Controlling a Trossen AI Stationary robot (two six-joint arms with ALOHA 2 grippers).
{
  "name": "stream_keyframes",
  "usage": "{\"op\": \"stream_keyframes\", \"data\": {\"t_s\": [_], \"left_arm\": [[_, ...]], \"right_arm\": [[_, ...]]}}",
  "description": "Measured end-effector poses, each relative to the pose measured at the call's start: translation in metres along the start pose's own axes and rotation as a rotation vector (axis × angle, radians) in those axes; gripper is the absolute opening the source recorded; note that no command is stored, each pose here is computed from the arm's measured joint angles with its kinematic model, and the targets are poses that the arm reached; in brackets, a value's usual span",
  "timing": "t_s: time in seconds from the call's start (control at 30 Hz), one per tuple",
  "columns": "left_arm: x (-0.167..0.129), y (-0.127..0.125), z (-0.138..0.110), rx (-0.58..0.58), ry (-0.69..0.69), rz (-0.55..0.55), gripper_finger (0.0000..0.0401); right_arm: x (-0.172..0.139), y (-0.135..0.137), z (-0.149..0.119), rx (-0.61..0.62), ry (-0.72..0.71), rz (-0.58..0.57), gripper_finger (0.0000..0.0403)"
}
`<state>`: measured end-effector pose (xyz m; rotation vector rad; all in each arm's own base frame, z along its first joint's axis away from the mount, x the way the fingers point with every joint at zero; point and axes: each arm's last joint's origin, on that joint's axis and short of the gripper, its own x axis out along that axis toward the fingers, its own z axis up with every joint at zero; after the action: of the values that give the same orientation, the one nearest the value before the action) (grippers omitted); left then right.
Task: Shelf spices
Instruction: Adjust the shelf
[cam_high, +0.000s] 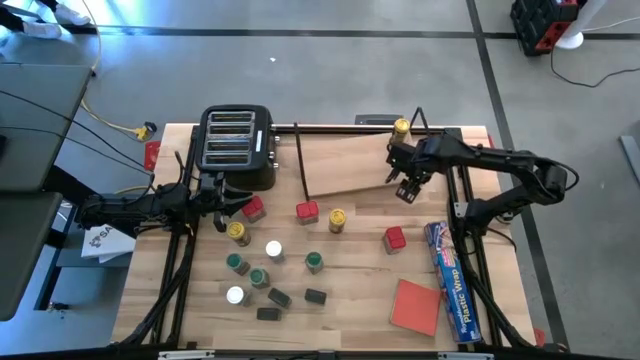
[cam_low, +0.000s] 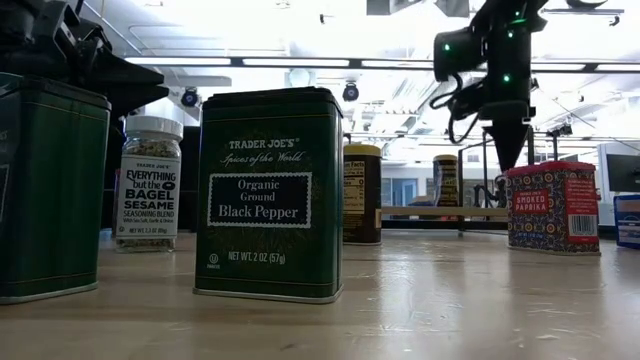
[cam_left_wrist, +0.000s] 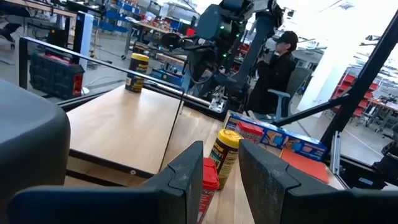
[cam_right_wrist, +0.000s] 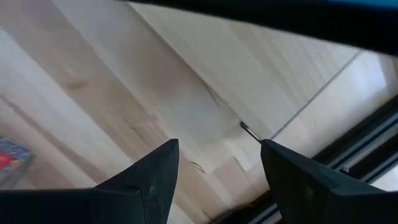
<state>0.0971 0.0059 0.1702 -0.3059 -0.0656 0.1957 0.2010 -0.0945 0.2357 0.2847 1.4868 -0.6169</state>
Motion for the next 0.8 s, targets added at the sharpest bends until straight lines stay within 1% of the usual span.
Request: {"op": "stream_keyframes", "data": {"t_s": [0.13, 0.2, 0.3, 0.37, 0.43, 0.57, 0.67, 0.8], "left_arm": [[0.000, 0.000, 0.000, -0.012, 0.009, -0.018, 0.0097], [0.000, -0.001, 0.000, -0.034, 0.011, -0.022, 0.0097], [0.000, 0.000, 0.000, -0.055, 0.009, -0.016, 0.0097], [0.000, 0.000, 0.000, -0.059, 0.005, -0.008, 0.0097], [0.000, 0.000, 0.000, -0.060, 0.002, -0.002, 0.0097], [0.000, 0.000, 0.000, -0.062, -0.001, 0.003, 0.0097], [0.000, 0.000, 0.000, -0.063, -0.001, 0.003, 0.0097], [0.000, 0.000, 0.000, -0.063, -0.001, 0.003, 0.0097]], "right_arm": [[-0.014, 0.006, 0.004, 0.007, -0.040, 0.013, 0.0222], [-0.026, 0.013, 0.008, -0.012, -0.086, 0.042, 0.0222], [-0.042, 0.034, 0.018, -0.128, -0.223, 0.178, 0.0222], [-0.044, 0.050, 0.024, -0.225, -0.315, 0.284, 0.0222], [-0.040, 0.064, 0.032, -0.301, -0.360, 0.365, 0.0221], [-0.014, 0.083, 0.052, -0.359, -0.338, 0.414, 0.0203], [0.008, 0.094, 0.065, -0.388, -0.316, 0.420, 0.0168], [0.032, 0.104, 0.077, -0.393, -0.295, 0.421, 0.0102]]}}
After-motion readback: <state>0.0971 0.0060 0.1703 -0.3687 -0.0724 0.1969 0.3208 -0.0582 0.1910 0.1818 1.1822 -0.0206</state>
